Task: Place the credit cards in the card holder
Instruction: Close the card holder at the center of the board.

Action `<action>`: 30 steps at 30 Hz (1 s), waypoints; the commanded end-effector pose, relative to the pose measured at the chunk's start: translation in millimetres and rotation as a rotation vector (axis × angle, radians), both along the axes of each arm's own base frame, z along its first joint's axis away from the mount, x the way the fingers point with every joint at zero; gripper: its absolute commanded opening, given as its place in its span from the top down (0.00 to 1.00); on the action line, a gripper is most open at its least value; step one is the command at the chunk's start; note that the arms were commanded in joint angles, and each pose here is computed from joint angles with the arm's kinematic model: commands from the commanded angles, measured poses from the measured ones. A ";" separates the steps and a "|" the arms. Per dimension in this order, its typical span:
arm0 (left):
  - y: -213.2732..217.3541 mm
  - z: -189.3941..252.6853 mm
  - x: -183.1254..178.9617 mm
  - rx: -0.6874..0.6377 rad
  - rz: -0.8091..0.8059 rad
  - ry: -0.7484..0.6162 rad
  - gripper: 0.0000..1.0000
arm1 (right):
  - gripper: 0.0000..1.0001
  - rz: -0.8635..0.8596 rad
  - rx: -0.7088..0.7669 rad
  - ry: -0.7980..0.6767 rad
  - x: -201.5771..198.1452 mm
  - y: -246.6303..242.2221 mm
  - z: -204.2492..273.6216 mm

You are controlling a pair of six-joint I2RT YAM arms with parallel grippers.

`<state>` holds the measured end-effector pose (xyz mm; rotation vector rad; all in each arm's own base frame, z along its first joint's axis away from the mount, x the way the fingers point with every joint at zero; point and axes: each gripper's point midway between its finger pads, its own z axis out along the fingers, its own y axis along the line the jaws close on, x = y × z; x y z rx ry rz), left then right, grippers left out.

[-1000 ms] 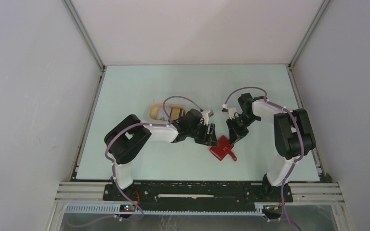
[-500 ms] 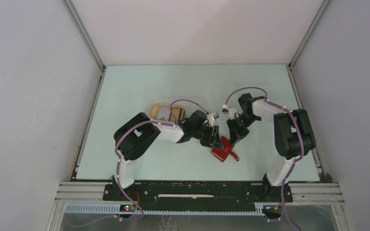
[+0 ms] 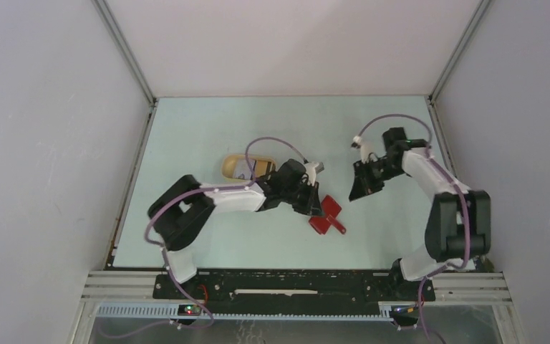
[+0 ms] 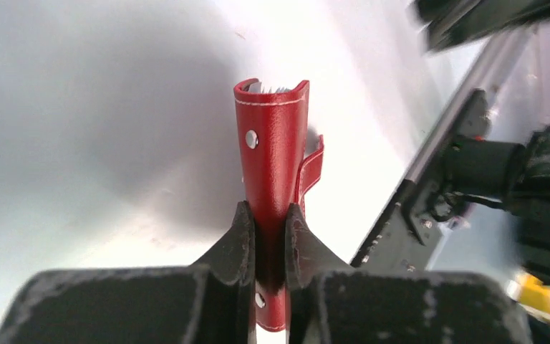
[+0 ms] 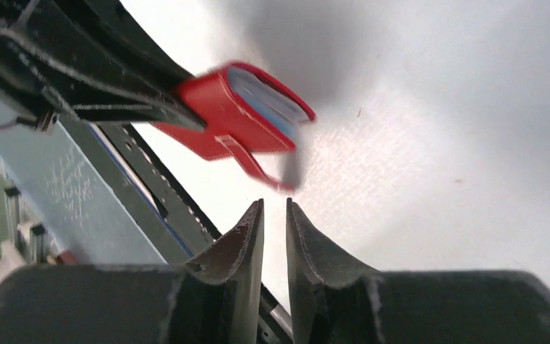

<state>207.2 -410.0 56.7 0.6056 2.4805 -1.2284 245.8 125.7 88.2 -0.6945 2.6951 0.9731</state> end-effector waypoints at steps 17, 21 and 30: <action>87.6 59.8 92.4 1.111 0.096 -1.220 1.00 | 0.73 -0.104 0.223 -0.284 23.0 -24.6 85.4; 58.2 39.5 70.5 1.015 -0.010 -1.177 1.00 | 0.73 -0.109 0.218 -0.271 24.4 -25.9 81.6; 40.2 -24.4 19.3 0.820 -0.112 -0.865 0.57 | 0.73 -0.111 0.222 -0.249 25.6 -25.6 76.6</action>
